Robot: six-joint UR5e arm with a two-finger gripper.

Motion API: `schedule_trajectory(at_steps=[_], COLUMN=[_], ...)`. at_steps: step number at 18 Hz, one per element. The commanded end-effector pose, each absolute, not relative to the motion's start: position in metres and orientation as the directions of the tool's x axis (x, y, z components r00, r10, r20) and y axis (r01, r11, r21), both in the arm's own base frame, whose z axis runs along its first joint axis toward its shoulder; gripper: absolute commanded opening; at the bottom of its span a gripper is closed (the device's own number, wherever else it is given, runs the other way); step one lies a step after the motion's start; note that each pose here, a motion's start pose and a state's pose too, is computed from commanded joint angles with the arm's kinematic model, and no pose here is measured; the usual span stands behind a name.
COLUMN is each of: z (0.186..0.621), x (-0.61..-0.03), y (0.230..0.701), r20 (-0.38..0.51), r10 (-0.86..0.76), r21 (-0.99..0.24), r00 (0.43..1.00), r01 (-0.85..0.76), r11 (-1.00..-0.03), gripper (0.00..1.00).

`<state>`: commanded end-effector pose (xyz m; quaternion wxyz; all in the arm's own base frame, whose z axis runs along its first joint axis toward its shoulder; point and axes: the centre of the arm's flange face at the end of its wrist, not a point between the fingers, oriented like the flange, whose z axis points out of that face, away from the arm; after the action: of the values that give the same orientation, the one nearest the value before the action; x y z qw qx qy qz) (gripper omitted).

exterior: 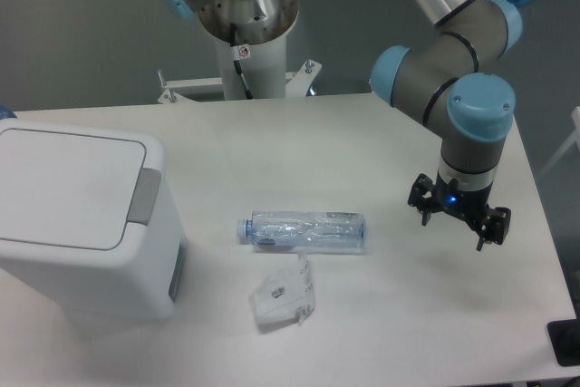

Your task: Open the trash can

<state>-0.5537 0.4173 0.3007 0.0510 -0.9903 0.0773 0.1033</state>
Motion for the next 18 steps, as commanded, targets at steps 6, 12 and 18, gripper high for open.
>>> schedule_trajectory(at_steps=[6, 12, 18], z=[0.311, 0.351, 0.397], x=[-0.541, -0.512, -0.475], y=[0.435, 0.462, 0.483], r20=[-0.168, -0.025, 0.071], r10=[-0.001, 0.251, 0.366], r21=[-0.203, -0.393, -0.472], r00=[0.986, 0.968, 0.928], r01=[-0.036, 0.222, 0.355], r11=[-0.978, -0.892, -0.807], gripper=[1.00, 1.00, 1.00])
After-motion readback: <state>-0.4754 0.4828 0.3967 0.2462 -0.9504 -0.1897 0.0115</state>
